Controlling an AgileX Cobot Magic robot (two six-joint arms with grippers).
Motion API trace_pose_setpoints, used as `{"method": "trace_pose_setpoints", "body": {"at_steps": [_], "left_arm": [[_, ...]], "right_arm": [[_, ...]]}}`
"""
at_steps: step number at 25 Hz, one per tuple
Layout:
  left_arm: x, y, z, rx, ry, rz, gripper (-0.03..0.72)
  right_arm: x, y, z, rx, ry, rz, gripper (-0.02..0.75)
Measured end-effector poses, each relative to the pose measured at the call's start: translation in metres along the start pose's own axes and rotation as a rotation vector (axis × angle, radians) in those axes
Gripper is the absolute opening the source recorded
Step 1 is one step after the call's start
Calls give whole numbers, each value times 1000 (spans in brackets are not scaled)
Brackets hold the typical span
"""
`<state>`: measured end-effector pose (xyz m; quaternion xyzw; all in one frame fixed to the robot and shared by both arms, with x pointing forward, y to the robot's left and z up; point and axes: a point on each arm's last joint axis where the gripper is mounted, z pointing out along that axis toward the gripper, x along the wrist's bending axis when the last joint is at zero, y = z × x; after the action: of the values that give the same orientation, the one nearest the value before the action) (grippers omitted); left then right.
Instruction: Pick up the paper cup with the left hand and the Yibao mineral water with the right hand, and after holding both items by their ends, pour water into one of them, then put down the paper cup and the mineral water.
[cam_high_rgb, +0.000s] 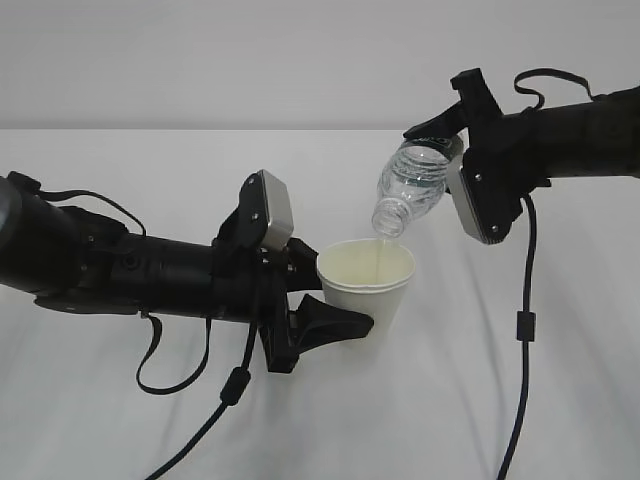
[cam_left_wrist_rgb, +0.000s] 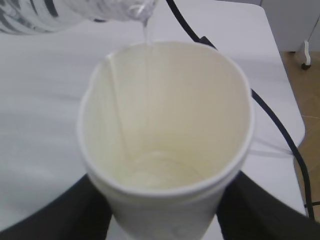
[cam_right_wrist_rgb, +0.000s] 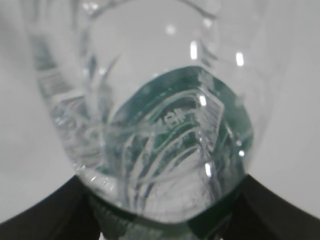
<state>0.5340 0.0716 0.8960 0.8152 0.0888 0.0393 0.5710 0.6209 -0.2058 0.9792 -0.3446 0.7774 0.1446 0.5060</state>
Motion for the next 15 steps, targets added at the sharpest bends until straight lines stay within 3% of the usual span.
{"method": "trace_pose_setpoints", "body": {"at_steps": [15], "left_arm": [[1, 1, 0, -10, 16, -14, 427]], "right_arm": [[-2, 0, -1, 0, -5, -2, 458]]}}
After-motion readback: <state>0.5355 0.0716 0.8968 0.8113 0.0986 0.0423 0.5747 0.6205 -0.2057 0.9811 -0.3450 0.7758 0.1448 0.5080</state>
